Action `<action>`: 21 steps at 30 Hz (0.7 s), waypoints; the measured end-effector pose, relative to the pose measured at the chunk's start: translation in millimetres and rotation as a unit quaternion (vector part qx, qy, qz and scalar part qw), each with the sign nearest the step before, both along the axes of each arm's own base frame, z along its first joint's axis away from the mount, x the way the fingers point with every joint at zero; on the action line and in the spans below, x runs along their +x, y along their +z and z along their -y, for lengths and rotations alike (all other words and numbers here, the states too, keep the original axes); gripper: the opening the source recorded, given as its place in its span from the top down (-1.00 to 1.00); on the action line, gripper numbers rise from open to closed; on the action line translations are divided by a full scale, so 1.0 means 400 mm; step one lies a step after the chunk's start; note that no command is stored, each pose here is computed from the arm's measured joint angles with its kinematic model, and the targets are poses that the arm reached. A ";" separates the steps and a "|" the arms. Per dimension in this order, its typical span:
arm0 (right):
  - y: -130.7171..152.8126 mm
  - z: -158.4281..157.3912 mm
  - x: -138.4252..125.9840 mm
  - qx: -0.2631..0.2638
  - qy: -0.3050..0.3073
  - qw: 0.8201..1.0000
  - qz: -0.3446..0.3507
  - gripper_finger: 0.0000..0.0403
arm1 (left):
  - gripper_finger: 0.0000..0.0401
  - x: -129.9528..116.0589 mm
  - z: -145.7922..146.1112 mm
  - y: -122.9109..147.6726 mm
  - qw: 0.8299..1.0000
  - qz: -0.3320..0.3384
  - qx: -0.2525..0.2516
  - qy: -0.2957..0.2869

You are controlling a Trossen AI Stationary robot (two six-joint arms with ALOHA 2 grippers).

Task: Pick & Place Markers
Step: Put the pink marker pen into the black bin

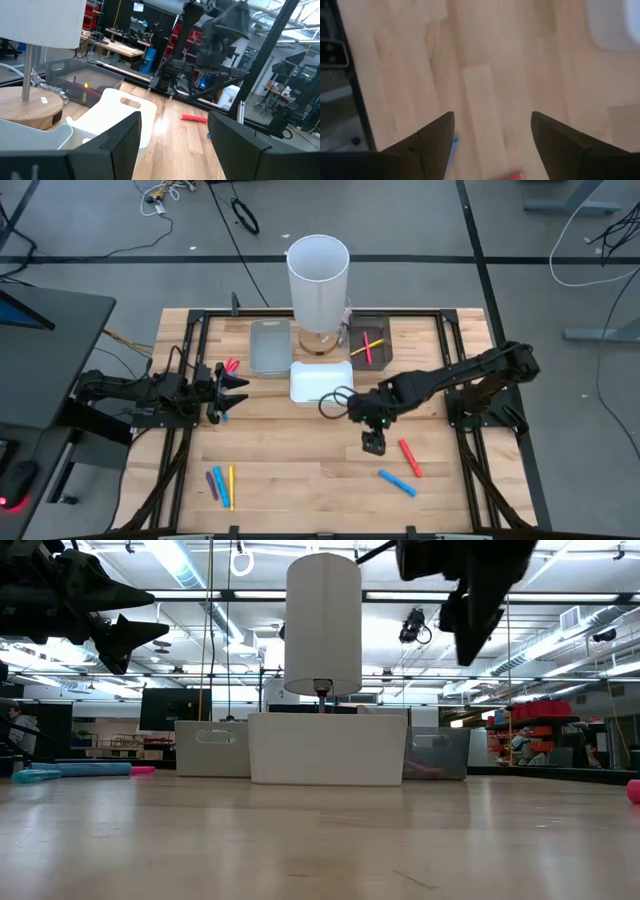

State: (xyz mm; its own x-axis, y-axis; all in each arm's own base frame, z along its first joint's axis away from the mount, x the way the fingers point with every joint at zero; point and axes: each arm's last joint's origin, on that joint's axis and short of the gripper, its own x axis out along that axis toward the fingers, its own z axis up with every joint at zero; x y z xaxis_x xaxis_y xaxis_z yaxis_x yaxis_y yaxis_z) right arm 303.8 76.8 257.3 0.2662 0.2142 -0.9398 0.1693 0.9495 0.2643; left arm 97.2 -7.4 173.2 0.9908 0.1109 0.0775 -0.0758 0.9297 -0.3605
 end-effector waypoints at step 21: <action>0.086 -0.099 0.080 -0.037 0.036 0.997 0.057 -0.31 | -0.17 0.000 0.000 0.000 1.000 0.000 0.000 0.000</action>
State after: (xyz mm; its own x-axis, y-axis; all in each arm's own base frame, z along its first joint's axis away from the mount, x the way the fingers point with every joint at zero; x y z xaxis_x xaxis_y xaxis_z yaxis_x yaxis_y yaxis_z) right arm 335.8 116.5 291.8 0.3579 0.1669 -0.9187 0.0730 0.9759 0.2058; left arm 97.2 -7.5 173.1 0.9909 0.1107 0.0768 -0.0760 0.9297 -0.3603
